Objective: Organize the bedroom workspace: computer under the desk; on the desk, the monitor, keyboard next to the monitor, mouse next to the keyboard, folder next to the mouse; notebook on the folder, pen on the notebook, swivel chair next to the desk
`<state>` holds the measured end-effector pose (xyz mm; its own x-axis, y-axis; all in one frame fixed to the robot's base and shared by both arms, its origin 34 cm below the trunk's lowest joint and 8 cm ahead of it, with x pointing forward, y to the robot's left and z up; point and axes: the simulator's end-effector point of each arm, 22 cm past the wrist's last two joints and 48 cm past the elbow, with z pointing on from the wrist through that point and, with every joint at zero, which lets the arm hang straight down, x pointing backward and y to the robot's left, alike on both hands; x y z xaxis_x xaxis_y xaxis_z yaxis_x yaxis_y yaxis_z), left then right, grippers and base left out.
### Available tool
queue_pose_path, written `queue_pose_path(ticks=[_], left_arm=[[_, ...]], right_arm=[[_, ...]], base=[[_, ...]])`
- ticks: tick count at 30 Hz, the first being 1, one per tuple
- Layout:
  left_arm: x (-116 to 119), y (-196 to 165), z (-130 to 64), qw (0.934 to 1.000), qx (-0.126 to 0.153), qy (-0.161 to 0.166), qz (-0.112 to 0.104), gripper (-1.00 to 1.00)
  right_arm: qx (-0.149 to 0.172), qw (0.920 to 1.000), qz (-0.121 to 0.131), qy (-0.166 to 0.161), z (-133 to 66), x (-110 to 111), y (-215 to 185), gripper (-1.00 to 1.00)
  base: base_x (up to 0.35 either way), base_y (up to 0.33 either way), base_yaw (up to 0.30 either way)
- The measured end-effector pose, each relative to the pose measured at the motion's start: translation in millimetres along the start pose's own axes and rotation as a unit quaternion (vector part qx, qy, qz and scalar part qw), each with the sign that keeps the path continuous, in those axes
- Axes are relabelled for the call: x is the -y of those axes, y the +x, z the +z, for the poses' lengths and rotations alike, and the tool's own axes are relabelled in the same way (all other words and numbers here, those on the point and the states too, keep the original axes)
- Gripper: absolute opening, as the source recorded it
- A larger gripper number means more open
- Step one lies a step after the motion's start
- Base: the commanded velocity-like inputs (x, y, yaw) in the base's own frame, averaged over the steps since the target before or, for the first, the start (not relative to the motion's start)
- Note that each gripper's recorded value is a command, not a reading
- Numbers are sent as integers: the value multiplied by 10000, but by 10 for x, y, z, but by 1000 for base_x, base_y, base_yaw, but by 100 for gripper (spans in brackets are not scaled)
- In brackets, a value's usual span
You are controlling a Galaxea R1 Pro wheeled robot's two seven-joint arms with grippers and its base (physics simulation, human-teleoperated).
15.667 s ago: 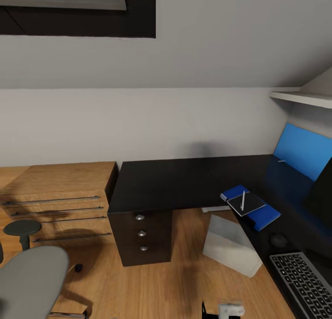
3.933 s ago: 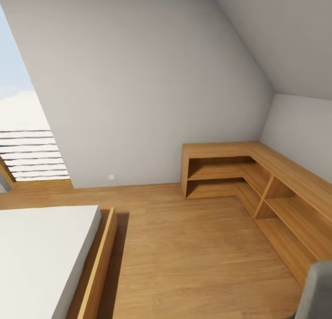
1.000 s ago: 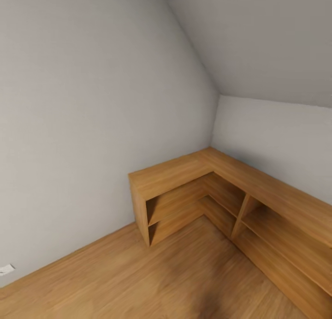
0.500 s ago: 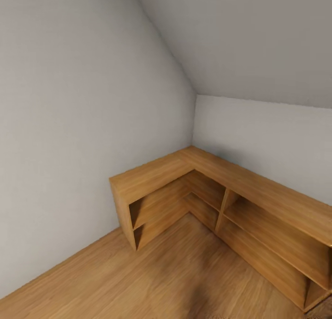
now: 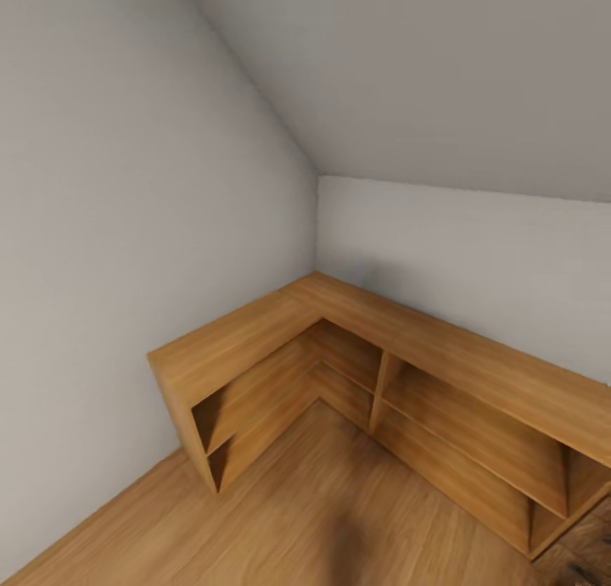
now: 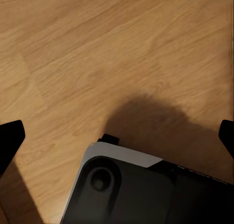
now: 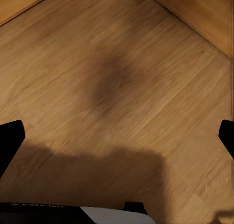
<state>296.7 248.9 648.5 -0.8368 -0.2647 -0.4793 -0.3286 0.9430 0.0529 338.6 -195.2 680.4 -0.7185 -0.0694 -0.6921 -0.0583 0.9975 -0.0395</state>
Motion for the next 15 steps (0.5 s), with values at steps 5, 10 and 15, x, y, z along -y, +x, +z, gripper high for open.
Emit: queue_pose_path(ticks=[5,10,15], left_arm=[[-3,6,0,10000,-15,-6,-8,100],[1,10,2,10000,-26,1,-3,100],[3,10,3,10000,-28,3,0,100]], right_arm=[[0,10000,-5,-5,0,2,1,100],[-11,9998,-29,-197,0,-50,12,100],[-18,9990,-56,-450,-4,-126,21,100]], base=[[323,0,-292],[185,0,-292],[40,0,-292]])
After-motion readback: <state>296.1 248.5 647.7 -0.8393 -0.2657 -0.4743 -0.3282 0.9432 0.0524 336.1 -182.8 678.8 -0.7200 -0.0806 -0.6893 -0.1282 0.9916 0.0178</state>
